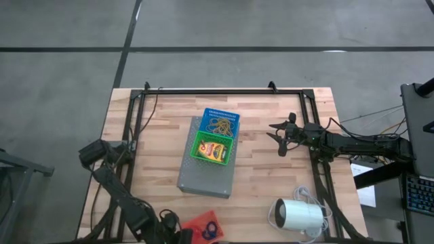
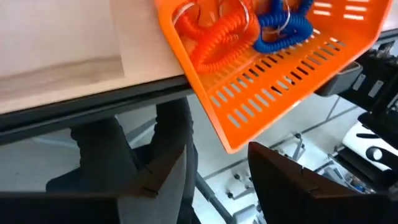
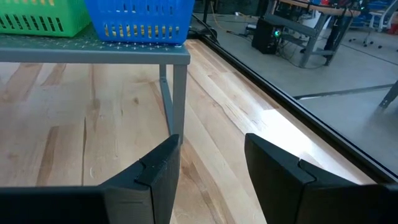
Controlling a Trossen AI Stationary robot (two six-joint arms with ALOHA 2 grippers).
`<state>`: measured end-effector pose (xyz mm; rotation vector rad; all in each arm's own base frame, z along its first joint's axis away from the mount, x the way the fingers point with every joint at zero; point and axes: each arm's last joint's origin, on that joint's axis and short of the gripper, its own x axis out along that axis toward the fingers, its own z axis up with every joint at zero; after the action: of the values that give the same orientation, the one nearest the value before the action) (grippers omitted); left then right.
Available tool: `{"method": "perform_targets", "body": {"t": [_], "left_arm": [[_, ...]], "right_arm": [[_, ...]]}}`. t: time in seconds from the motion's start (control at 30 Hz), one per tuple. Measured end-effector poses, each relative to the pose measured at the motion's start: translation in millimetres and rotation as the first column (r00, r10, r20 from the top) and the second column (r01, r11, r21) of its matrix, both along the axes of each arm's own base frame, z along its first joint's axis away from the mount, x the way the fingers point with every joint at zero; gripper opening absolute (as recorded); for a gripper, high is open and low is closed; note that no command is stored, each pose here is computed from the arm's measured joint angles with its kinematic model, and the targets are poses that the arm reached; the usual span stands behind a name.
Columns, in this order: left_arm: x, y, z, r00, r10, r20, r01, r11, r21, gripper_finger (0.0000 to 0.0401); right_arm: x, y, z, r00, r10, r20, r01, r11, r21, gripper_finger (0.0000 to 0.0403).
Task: Pick & Place Office Desk Supplies
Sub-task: Put the orange basket on the shelf
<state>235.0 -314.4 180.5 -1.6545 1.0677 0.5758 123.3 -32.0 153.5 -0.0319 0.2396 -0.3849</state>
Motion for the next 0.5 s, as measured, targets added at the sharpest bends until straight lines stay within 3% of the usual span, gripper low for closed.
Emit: {"method": "perform_targets", "body": {"t": [0.5], "left_arm": [[8,7,-18,0.998,0.012,-0.064,-0.010,0.999,0.041,0.0170]], "right_arm": [[0,0,0,1.000,0.000,0.000,0.000,1.000,0.000,0.0178]]}}
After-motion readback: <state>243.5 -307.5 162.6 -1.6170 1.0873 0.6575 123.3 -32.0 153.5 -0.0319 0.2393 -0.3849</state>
